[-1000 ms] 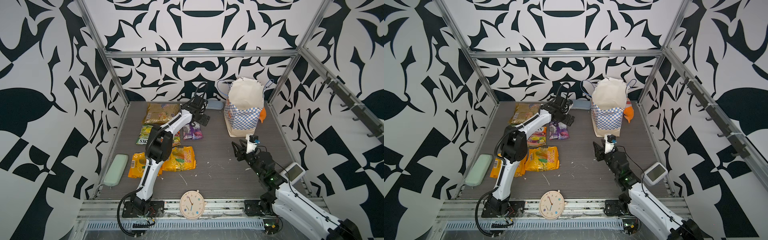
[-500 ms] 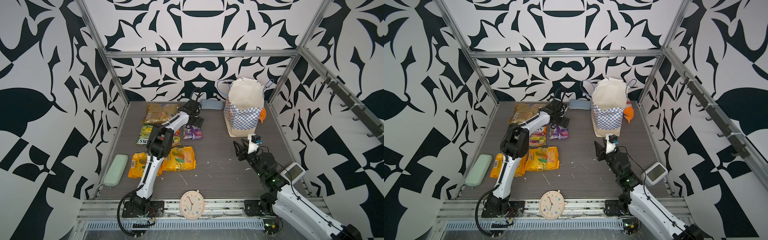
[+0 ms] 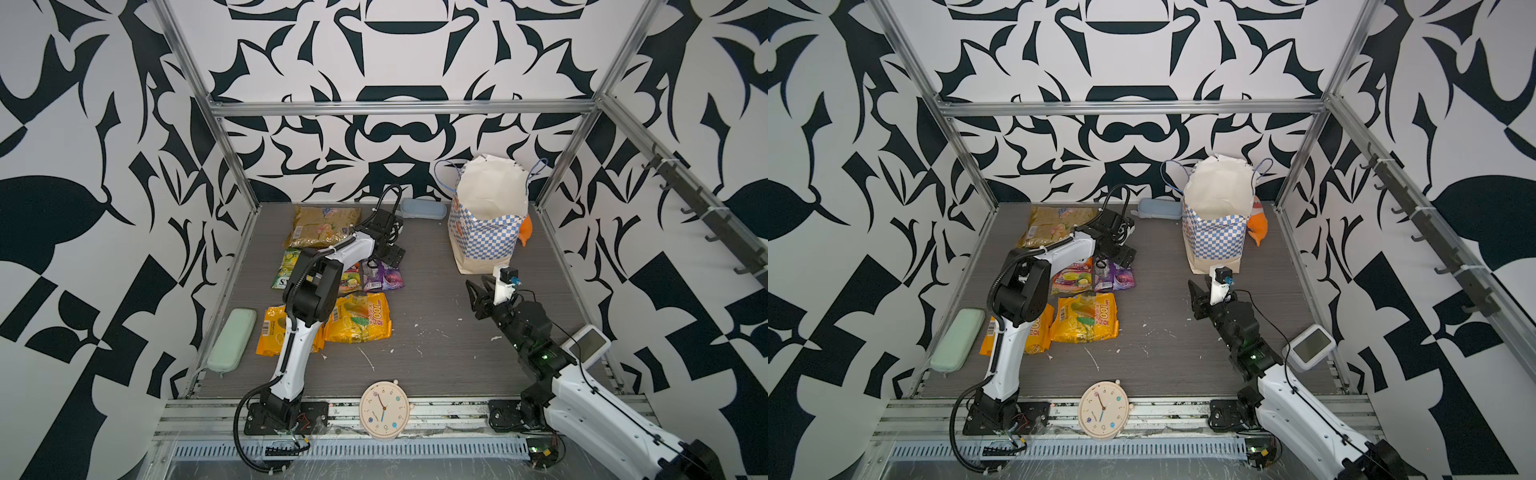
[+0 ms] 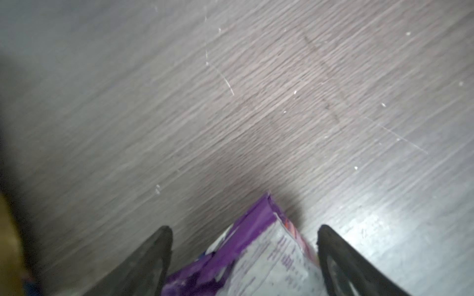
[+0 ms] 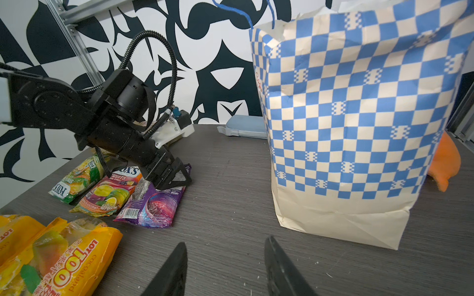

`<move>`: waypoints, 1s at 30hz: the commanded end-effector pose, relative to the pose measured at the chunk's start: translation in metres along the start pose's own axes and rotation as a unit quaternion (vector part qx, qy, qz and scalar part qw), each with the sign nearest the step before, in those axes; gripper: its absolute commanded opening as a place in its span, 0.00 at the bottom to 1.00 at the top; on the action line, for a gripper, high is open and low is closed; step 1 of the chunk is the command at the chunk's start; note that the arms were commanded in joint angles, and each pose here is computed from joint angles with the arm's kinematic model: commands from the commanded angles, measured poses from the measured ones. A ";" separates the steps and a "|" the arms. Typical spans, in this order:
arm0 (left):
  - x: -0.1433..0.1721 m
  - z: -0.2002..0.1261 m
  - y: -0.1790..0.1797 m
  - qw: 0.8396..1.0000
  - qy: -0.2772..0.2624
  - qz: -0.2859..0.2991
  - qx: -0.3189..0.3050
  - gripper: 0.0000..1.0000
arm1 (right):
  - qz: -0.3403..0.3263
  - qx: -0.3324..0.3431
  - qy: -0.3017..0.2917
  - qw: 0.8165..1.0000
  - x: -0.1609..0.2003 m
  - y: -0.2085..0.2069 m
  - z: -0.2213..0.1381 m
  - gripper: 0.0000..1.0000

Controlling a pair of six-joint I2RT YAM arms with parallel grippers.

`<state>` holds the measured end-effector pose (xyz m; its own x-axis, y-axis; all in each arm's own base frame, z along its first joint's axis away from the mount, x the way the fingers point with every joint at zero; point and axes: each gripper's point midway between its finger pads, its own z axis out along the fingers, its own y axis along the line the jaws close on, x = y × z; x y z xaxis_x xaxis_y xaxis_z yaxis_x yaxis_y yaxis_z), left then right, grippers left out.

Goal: Take the snacks out of the paper bag
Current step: Move the snack to the center of the table, then reset both arms

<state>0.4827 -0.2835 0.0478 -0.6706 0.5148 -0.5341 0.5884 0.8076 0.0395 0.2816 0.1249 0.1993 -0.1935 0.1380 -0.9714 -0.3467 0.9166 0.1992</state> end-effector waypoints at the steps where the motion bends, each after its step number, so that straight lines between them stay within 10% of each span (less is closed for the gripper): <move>1: -0.029 -0.033 0.005 0.999 -0.043 0.022 -0.015 0.99 | -0.006 0.012 -0.052 0.999 -0.039 0.001 -0.001 0.51; 9: -0.065 -0.159 0.012 0.986 -0.154 -0.031 -0.054 0.99 | 0.002 0.215 -0.035 0.976 -0.041 -0.065 -0.008 0.69; 17: -0.002 -0.294 0.060 0.901 -0.363 -0.101 -0.216 0.99 | -0.040 0.329 -0.060 0.942 -0.041 -0.101 -0.026 0.95; 24: 0.107 -0.306 0.120 0.848 -0.329 -0.195 -0.368 1.00 | -0.116 0.371 -0.020 0.921 -0.023 -0.115 -0.026 0.94; 30: 0.176 -0.280 0.152 0.833 -0.257 -0.243 -0.426 1.00 | -0.113 0.401 -0.004 0.909 -0.001 -0.130 -0.032 0.94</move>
<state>0.3324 -0.0153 0.1971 -0.3529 0.1225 -0.9276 -0.2469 0.9441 0.2186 0.2996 0.0056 0.1688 -0.2377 -0.1052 -0.9656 0.3298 0.9263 -0.1821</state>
